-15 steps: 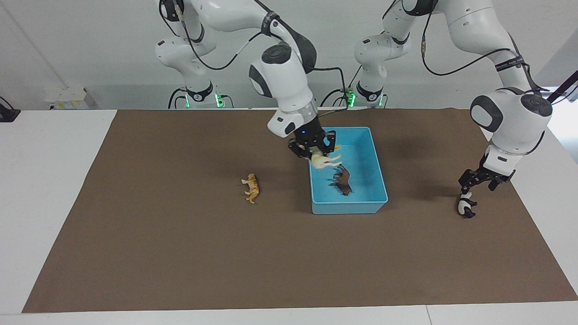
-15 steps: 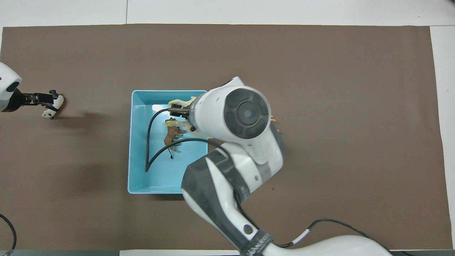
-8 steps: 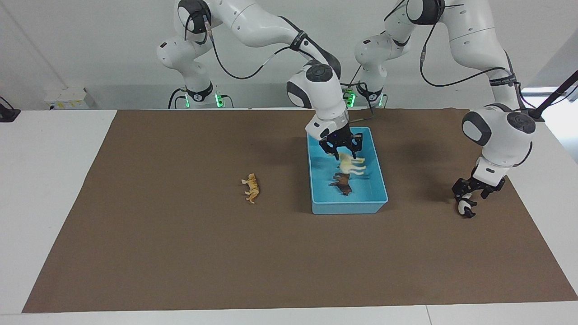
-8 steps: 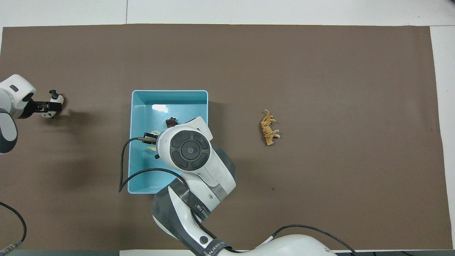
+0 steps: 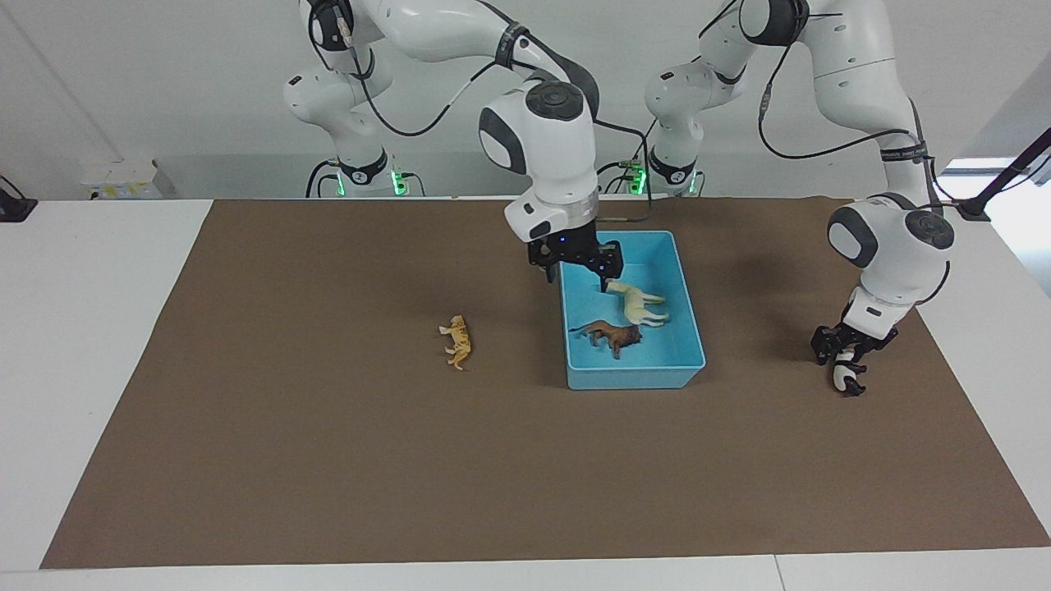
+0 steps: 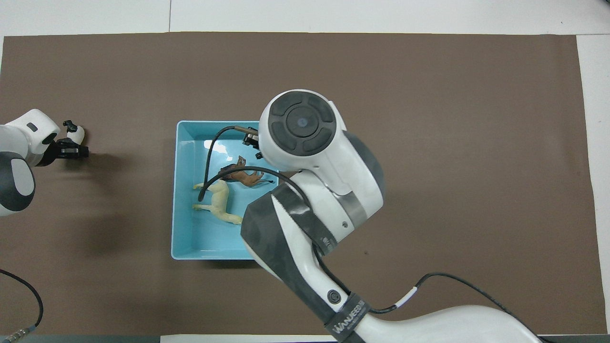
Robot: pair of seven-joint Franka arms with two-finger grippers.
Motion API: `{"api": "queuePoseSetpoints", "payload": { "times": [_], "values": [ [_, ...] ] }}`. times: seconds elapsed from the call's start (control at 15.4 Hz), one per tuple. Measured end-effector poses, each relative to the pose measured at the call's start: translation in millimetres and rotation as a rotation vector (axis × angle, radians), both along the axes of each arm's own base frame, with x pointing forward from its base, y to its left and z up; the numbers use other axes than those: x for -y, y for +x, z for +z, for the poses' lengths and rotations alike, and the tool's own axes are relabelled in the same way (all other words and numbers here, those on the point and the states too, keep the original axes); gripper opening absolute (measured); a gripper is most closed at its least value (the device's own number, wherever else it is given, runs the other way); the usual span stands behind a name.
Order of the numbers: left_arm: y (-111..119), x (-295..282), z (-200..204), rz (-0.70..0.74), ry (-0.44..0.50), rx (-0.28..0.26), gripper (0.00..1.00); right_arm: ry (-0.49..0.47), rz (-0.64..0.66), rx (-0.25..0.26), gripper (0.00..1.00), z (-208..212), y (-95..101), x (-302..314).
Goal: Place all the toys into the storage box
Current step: 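Place the cream horse in the box while the left gripper grasps the panda, then drop the panda in the box while the right gripper grasps the dinosaur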
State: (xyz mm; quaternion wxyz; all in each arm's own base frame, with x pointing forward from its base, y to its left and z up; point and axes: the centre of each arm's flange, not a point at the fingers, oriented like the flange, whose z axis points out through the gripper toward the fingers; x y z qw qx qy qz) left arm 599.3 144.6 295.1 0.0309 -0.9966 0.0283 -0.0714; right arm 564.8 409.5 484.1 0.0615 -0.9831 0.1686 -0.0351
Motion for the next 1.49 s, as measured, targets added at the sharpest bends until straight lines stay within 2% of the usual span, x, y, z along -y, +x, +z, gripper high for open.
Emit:
{"api": "queuePoseSetpoints", "payload": {
  "times": [0.13, 0.32, 0.45, 0.58, 0.78, 1.04, 1.1, 1.17, 1.43, 1.49],
  "values": [
    [3, 2, 5, 0.004, 0.001, 0.005, 0.31, -0.052, 0.088, -0.012, 1.00, -10, 15.7, 35],
    [17, 19, 26, 0.055, -0.016, -0.041, 0.31, -0.078, 0.186, -0.018, 1.00, -56, 32.7, 89],
    [32, 59, 58, 0.118, -0.028, -0.090, 0.31, -0.086, 0.244, -0.008, 1.00, -101, 25.6, 122],
    [32, 115, 101, 0.189, -0.030, -0.137, 0.31, -0.096, 0.280, -0.011, 1.00, -138, 11.6, 152],
    [7, 228, 152, 0.314, -0.019, -0.163, 0.31, -0.108, 0.303, -0.041, 1.00, -164, -5.5, 166],
    [-40, 362, 161, 0.411, -0.012, -0.176, 0.32, -0.120, 0.337, -0.005, 1.00, -184, -19.7, 161],
    [-49, 381, 155, 0.417, -0.006, -0.180, 0.35, -0.120, 0.338, -0.003, 1.00, -187, -21.2, 162],
    [-56, 392, 151, 0.419, -0.001, -0.184, 0.44, -0.120, 0.339, -0.001, 1.00, -188, -21.8, 163],
    [-53, 377, 163, 0.451, -0.008, -0.167, 0.86, -0.118, 0.343, 0.013, 1.00, -195, -21.4, 162],
    [-50, 362, 176, 0.456, -0.014, -0.157, 0.99, -0.118, 0.344, 0.017, 0.93, -197, -20.8, 162]
  ]
}}
